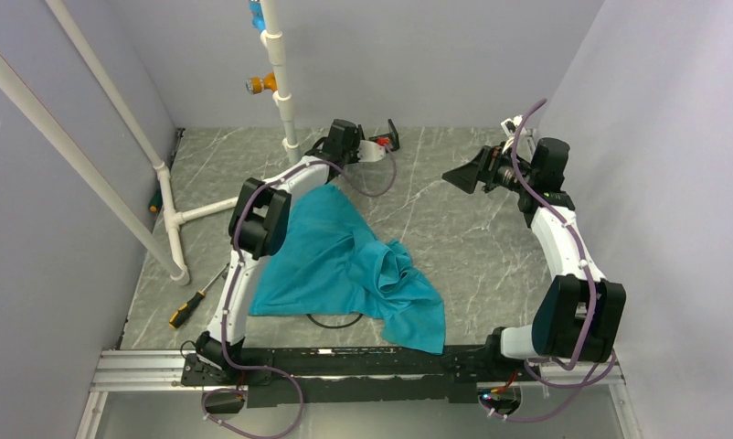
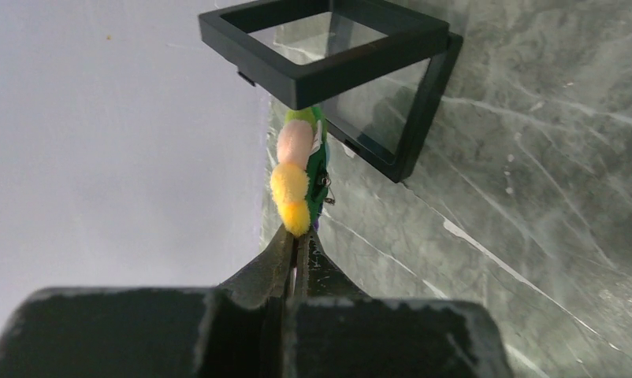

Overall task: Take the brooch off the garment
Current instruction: Place the brooch in the brooch box.

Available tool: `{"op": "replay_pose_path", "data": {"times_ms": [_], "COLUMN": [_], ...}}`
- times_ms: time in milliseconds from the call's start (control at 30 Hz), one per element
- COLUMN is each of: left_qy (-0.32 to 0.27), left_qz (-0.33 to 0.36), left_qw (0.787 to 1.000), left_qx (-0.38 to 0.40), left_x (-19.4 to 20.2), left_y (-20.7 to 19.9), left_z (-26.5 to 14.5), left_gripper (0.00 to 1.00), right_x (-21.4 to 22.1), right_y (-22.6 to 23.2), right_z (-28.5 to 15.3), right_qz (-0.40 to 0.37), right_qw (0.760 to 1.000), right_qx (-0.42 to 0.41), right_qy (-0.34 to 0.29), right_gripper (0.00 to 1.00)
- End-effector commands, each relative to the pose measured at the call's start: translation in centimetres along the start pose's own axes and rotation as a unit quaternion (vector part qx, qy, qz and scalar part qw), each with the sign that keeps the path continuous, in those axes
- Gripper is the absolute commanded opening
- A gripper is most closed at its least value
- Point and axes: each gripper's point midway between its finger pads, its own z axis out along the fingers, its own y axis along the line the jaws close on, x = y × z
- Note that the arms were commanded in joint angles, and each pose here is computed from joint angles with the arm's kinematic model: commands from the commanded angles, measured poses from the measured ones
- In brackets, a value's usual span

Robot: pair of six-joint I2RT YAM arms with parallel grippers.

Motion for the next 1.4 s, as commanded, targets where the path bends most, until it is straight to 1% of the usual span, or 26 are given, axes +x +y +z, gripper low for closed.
{"op": "replay_pose_path", "data": {"times_ms": [0,433,967,1367], "left_qy": [-0.023,-0.033,-0.051,-0.055], "left_qz": [0.008,0.016,0.032,0.043], "left_qw": [0.999,0.999,0.997,0.997], "left_qx": [-0.026,-0.028,-0.038,-0.036], "left_x": [-1.5,-1.8,-2.7,-3.1], "left_y": [1.9,1.4,1.6,0.8], "left_z": [0.3,1.5,1.9,2.6], "left_gripper": [0.0,0.0,0.0,0.0], "right_x": [-0.9,-0.5,-0.2,-0.3], "right_y": [0.5,0.0,-0.4,-0.5], "right_z": [-0.2,0.0,0.2,0.1], "right_qz": [-0.018,-0.006,0.006,0.011], "right_qw": [1.0,1.0,1.0,1.0], "right_qx": [-0.017,-0.02,-0.023,-0.027], "right_qy": [-0.007,0.0,0.005,0.007], "right_gripper": [1.0,1.0,1.0,1.0]}}
